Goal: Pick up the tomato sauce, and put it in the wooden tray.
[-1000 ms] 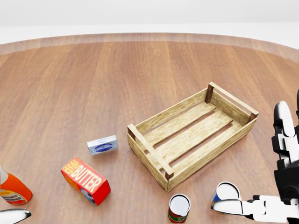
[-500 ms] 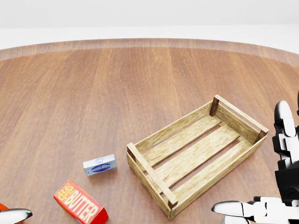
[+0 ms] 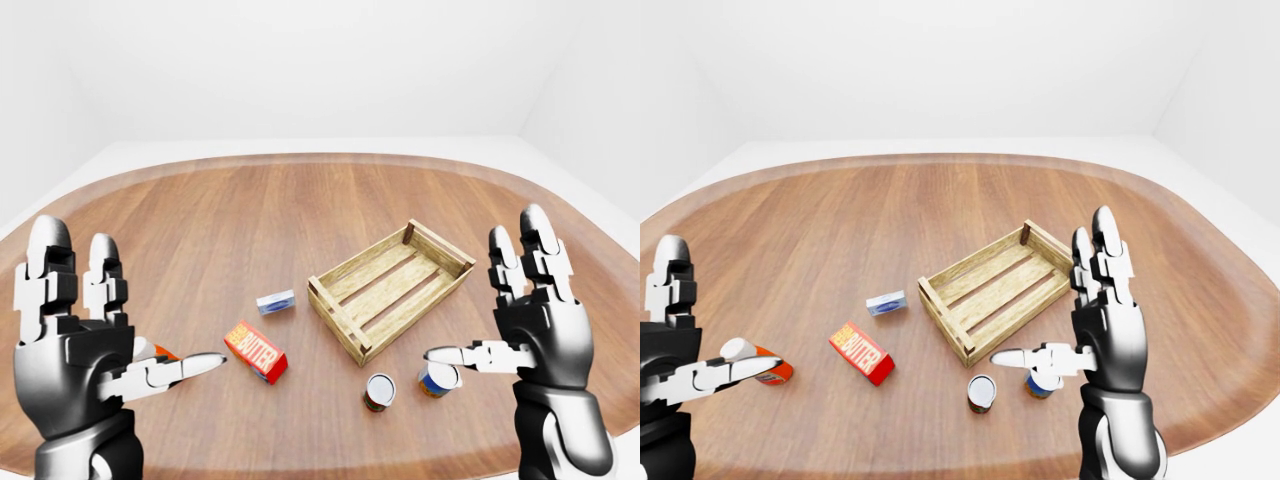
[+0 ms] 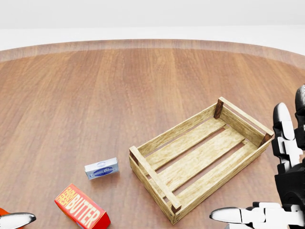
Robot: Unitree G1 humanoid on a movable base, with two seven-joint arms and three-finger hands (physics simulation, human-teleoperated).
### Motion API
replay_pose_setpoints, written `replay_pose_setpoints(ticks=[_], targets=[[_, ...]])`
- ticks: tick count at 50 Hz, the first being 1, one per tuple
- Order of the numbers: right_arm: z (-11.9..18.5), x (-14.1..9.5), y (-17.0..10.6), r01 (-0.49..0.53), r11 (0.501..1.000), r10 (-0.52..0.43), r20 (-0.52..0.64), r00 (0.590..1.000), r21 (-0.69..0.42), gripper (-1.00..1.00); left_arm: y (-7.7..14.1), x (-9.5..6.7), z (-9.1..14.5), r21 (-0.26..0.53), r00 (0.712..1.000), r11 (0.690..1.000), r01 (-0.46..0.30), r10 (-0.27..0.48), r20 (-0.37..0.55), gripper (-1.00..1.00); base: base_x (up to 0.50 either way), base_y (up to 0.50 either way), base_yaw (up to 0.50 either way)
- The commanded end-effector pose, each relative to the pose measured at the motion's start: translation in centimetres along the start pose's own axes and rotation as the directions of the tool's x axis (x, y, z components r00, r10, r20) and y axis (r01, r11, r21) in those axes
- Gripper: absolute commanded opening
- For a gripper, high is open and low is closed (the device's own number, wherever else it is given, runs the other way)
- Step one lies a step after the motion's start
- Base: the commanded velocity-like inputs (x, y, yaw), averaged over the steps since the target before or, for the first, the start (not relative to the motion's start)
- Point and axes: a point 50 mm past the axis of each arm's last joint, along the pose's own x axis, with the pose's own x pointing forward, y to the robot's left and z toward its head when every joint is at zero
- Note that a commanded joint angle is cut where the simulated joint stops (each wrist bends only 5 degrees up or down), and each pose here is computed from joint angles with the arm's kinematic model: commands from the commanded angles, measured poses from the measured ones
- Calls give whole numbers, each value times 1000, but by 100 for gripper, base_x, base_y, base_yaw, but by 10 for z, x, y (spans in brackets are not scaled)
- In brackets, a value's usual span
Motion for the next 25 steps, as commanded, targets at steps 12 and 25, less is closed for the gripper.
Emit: replay_pose_setpoints(ticks=[12,25], targets=[[-11,-10,11,-60,998,61,-82,995,7,100,-2,-1,-1,3,1000,1000,5,-5,-10,100,0,0,0],[-21,-14,13,-75,997,74,-138,988,3,100,-3,0,-3,3,1000,1000,6,-5,-17,100,0,0,0]])
